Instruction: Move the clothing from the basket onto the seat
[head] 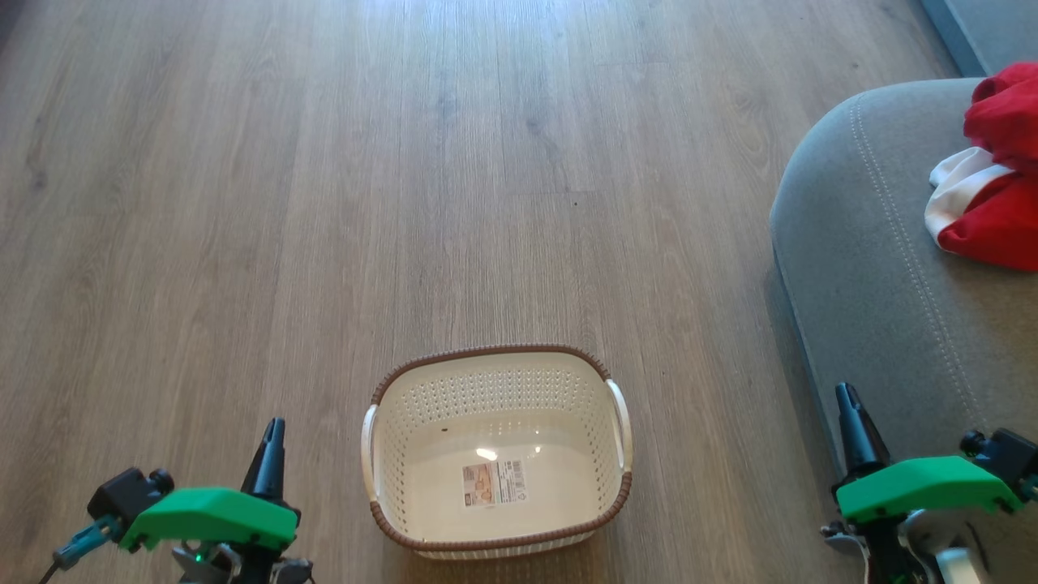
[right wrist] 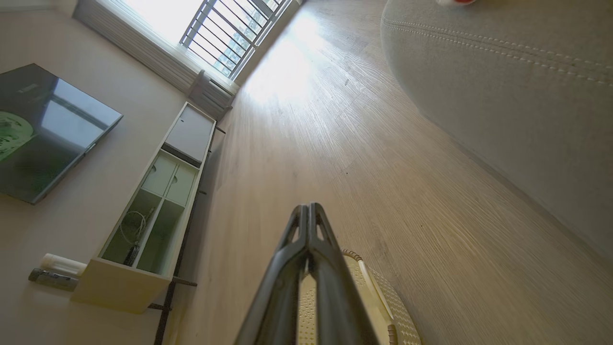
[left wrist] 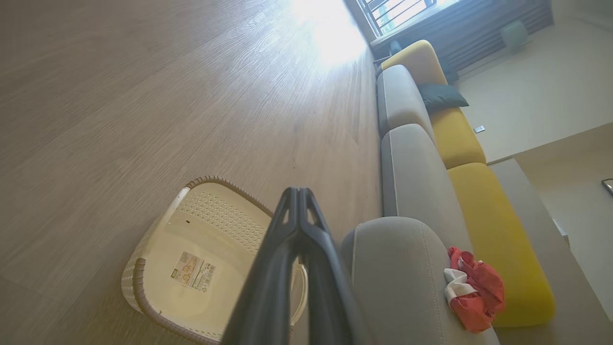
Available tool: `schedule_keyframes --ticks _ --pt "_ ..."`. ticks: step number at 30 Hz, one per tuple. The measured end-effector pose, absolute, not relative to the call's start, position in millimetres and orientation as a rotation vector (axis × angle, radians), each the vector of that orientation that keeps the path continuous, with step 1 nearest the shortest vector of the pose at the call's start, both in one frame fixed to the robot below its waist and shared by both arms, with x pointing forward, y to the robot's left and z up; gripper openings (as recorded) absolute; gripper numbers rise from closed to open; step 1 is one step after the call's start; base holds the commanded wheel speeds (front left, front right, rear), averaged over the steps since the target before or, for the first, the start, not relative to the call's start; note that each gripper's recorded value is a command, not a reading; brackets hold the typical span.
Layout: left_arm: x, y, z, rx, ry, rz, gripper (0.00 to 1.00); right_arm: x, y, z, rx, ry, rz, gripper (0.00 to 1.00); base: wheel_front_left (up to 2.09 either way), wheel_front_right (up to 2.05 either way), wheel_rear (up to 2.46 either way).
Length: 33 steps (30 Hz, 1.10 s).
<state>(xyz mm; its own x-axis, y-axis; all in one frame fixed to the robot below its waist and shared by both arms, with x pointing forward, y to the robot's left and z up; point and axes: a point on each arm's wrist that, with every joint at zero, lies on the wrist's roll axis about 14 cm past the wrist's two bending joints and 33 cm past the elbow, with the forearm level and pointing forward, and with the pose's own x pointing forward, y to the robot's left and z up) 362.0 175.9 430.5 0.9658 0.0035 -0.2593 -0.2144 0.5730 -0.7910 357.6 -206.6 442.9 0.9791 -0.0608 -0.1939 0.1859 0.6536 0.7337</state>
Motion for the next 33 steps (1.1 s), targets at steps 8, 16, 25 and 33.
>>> schedule_keyframes --ticks 8,16,25,33 --pt "362.9 176.8 434.1 -1.042 0.231 0.13 0.0 358.6 -207.7 445.1 0.947 0.149 -0.149 0.0 0.0 0.0 0.0" --pt "364.3 179.4 439.4 -1.13 0.213 0.13 0.0 359.7 -207.2 447.0 1.049 0.145 -0.151 0.0 0.0 0.0 0.0" --pt "365.5 180.2 444.0 -1.226 0.2 0.123 0.0 361.2 -208.1 450.9 1.161 0.127 -0.154 0.0 0.0 0.0 0.0" --pt "368.1 181.4 452.0 -1.323 0.177 0.109 0.0 363.5 -207.6 455.5 1.274 0.114 -0.146 0.0 0.0 0.0 0.0"
